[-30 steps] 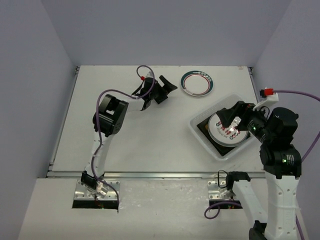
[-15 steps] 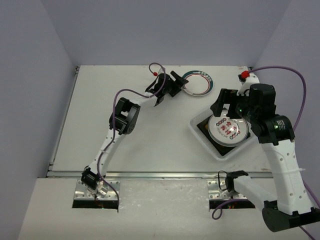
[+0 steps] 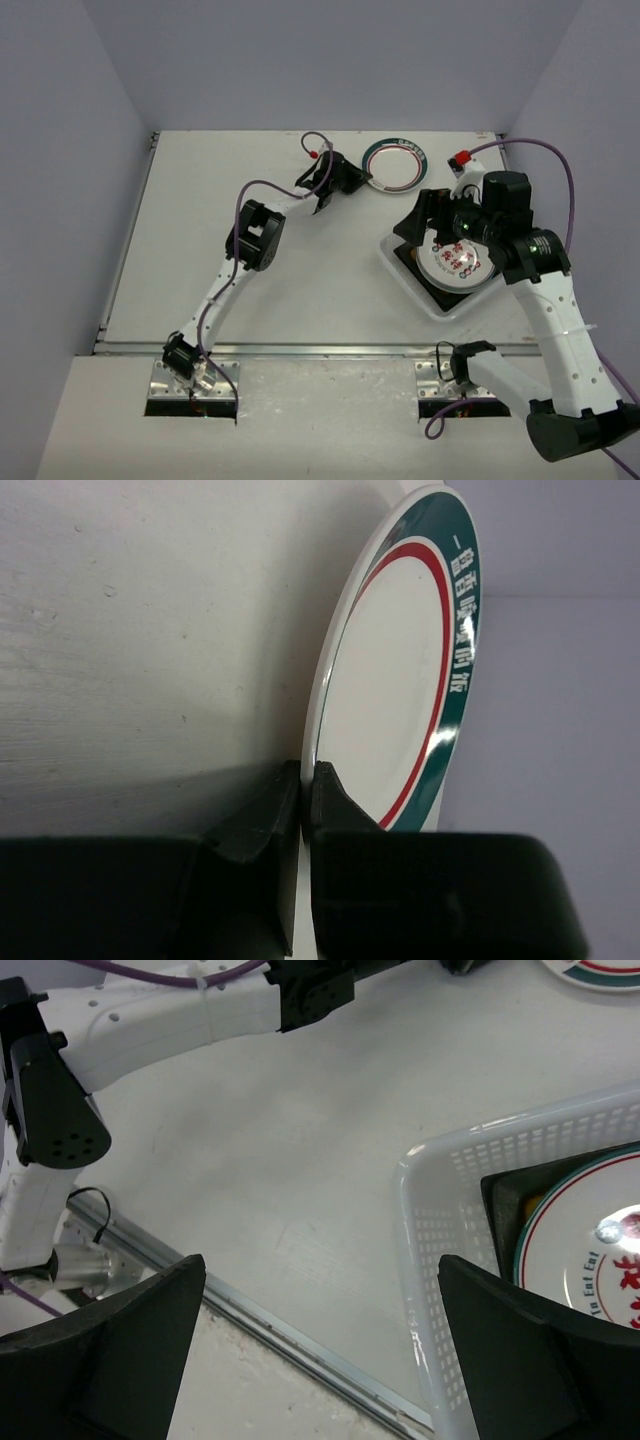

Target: Place the plates into the plastic bin on the countertop

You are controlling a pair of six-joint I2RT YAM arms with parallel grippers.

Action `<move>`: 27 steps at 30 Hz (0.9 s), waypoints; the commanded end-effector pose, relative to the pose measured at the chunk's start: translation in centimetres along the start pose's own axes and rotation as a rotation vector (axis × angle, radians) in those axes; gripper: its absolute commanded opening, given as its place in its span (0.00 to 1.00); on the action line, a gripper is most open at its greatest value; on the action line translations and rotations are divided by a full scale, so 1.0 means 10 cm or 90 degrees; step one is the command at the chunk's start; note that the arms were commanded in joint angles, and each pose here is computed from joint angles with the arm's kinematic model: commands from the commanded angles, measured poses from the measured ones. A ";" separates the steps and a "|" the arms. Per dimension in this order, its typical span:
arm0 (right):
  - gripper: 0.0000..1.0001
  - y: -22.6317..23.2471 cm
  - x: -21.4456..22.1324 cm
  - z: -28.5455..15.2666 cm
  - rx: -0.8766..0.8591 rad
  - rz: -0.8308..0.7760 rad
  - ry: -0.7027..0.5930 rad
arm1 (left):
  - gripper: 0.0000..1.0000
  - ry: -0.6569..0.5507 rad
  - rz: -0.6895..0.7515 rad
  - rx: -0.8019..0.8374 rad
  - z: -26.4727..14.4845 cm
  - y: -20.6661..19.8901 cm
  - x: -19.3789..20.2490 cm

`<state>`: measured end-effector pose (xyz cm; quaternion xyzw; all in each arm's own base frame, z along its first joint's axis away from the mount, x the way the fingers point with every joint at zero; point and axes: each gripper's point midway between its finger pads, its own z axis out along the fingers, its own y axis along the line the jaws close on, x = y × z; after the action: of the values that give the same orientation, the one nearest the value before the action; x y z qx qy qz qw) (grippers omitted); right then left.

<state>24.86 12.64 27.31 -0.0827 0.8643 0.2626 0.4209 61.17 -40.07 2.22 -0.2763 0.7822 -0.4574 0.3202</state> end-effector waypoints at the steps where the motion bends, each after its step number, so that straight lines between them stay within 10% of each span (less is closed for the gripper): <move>1: 0.99 0.19 -0.01 0.12 -0.088 0.001 -0.018 | 0.00 -0.006 0.004 0.062 -0.03 -0.17 -0.16; 18: 0.99 -0.09 -0.60 1.25 -0.004 0.050 -0.071 | 0.00 -0.081 0.078 0.169 -3.52 -0.42 -0.37; 27: 0.94 0.32 -0.44 1.56 -0.174 0.089 -0.048 | 0.00 -0.041 0.155 0.183 -4.29 -0.52 -0.06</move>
<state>37.00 20.40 21.40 -0.0448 0.8490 0.3426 0.3998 32.37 -18.19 22.21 -0.1927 0.7202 -0.4978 0.4432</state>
